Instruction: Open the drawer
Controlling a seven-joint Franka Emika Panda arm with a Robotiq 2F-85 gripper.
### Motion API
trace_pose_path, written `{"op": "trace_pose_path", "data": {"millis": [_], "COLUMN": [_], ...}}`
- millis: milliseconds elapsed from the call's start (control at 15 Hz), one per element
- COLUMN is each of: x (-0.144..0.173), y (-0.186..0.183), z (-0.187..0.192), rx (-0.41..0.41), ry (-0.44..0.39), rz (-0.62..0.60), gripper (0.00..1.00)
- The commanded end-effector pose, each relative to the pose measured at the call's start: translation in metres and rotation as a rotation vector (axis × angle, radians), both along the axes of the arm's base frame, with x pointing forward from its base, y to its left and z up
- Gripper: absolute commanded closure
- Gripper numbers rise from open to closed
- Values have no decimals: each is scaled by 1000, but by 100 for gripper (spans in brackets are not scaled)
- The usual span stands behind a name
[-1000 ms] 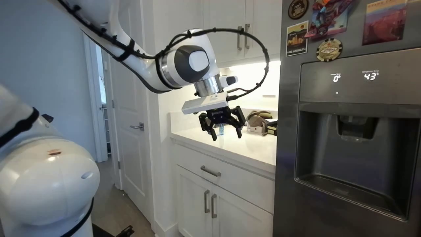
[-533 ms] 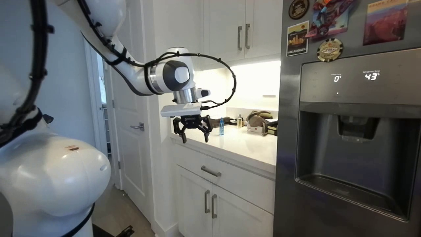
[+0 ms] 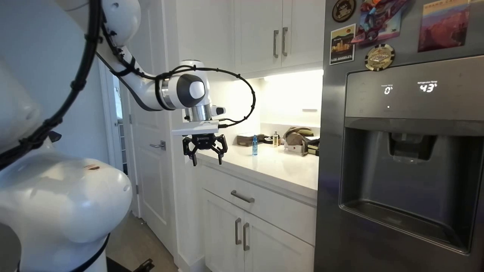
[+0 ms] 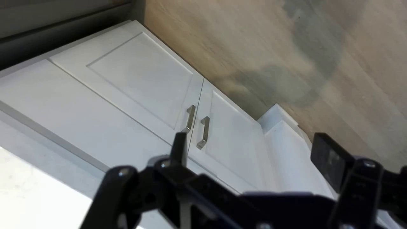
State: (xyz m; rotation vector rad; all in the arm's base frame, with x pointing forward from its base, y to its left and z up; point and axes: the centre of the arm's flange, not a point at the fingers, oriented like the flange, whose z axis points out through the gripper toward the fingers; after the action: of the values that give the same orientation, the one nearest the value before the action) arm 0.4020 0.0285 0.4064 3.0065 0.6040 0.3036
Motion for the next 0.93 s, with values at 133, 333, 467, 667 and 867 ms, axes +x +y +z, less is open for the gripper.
{"op": "trace_pose_path", "data": {"millis": [133,333,467,667,867], "x": [5,15,22,31,43], "y": [10,44,69,101,117], "z": [-1,-8,-15,-31,-44], "rx": [52,101,102,118,144], "ry": [-15,-55,-80,-95,-95], "rz": [-110,-282,-394,-557,-724], "gripper": [0,0,0,0,0]}}
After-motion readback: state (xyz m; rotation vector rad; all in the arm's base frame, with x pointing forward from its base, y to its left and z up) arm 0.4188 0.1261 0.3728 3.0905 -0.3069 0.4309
